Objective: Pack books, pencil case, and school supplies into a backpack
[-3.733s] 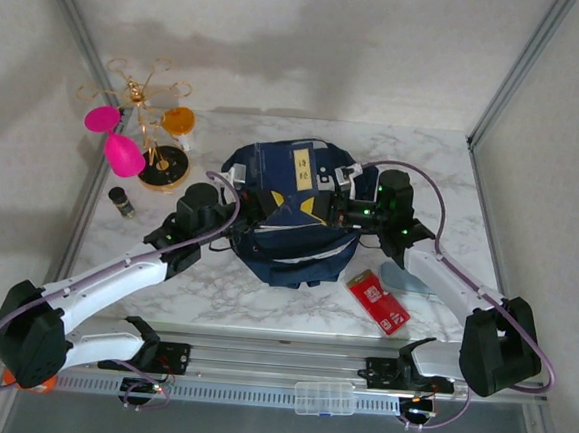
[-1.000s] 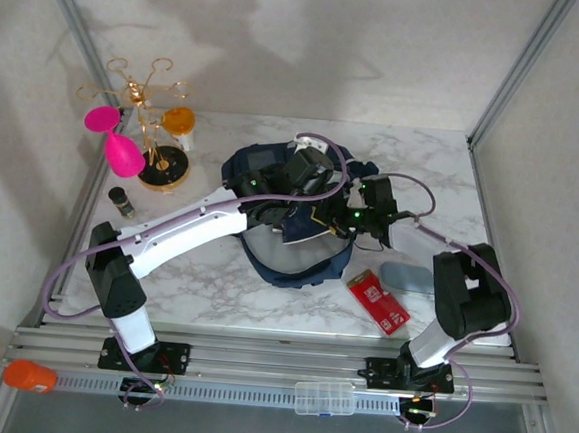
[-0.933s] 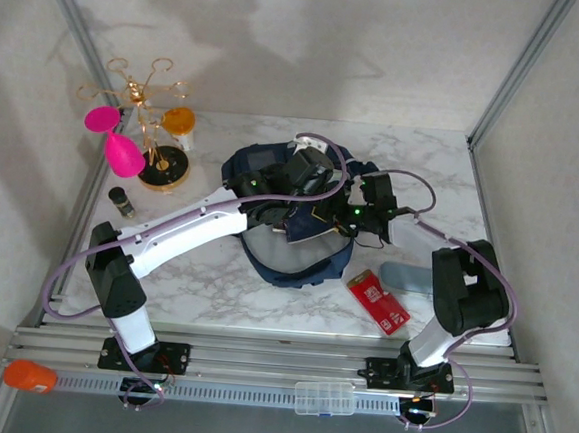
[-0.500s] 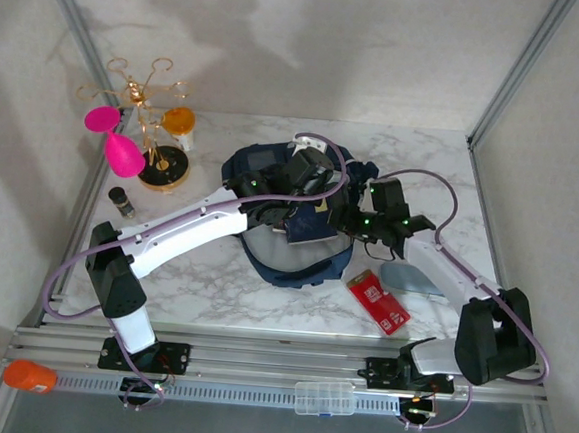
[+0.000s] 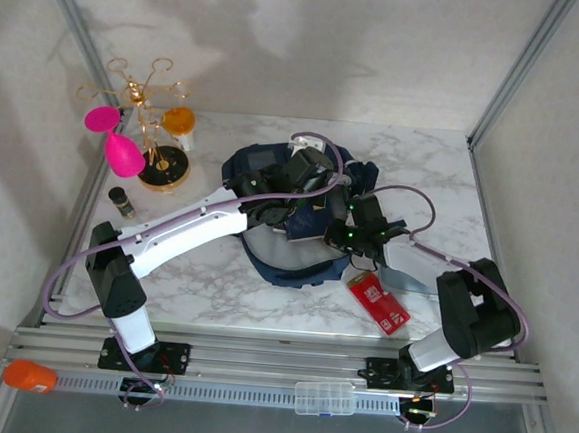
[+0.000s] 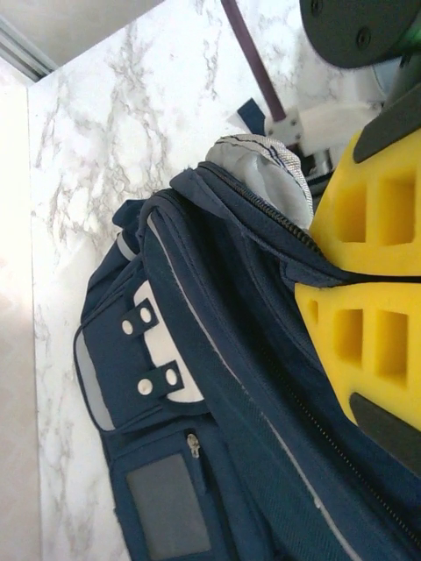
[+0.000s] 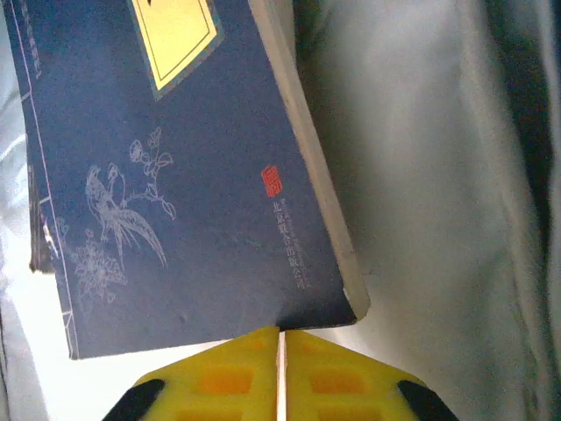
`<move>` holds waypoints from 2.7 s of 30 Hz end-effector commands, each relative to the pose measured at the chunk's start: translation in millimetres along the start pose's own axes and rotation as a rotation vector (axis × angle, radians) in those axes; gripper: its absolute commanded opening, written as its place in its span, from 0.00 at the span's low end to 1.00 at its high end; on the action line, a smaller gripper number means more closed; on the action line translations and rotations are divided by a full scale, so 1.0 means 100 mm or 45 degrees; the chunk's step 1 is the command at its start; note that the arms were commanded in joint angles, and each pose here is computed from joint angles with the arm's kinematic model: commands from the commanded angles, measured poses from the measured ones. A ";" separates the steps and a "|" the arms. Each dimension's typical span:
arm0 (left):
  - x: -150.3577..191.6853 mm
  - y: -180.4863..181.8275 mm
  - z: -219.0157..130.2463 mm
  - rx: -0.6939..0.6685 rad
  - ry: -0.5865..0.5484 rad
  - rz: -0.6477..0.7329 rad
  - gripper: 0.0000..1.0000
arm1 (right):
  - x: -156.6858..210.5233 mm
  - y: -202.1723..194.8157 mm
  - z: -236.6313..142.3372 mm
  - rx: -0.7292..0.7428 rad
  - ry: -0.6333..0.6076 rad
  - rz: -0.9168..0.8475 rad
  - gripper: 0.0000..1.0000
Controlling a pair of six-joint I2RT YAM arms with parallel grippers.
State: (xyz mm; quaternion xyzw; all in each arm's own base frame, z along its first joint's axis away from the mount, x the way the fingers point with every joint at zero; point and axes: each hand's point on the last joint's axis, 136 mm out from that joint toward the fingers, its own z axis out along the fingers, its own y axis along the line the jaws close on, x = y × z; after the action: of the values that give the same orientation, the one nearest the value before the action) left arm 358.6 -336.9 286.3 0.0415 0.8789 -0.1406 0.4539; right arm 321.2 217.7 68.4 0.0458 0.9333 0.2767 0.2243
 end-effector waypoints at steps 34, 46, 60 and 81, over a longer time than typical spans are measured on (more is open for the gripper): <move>0.10 -0.93 0.01 0.369 0.018 -0.434 0.50 | -1.01 -0.61 -1.49 0.073 -0.343 0.201 0.38; 1.18 1.36 0.15 0.064 -0.004 -0.954 0.62 | -0.09 -0.58 -1.28 0.272 -0.111 0.165 0.48; 1.54 2.02 0.81 -0.150 0.050 -1.049 0.60 | 0.25 -0.74 -1.17 0.248 -0.068 0.235 0.58; 1.47 1.93 1.09 -0.051 0.048 -1.086 0.00 | 0.06 -0.45 -0.67 -0.052 -0.019 0.200 0.53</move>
State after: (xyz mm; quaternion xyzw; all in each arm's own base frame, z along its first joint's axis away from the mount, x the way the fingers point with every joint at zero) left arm 392.1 -193.0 42.4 -0.3347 0.8414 -0.2801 0.3186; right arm 263.2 138.1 74.3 0.1335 0.9327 0.2848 0.1764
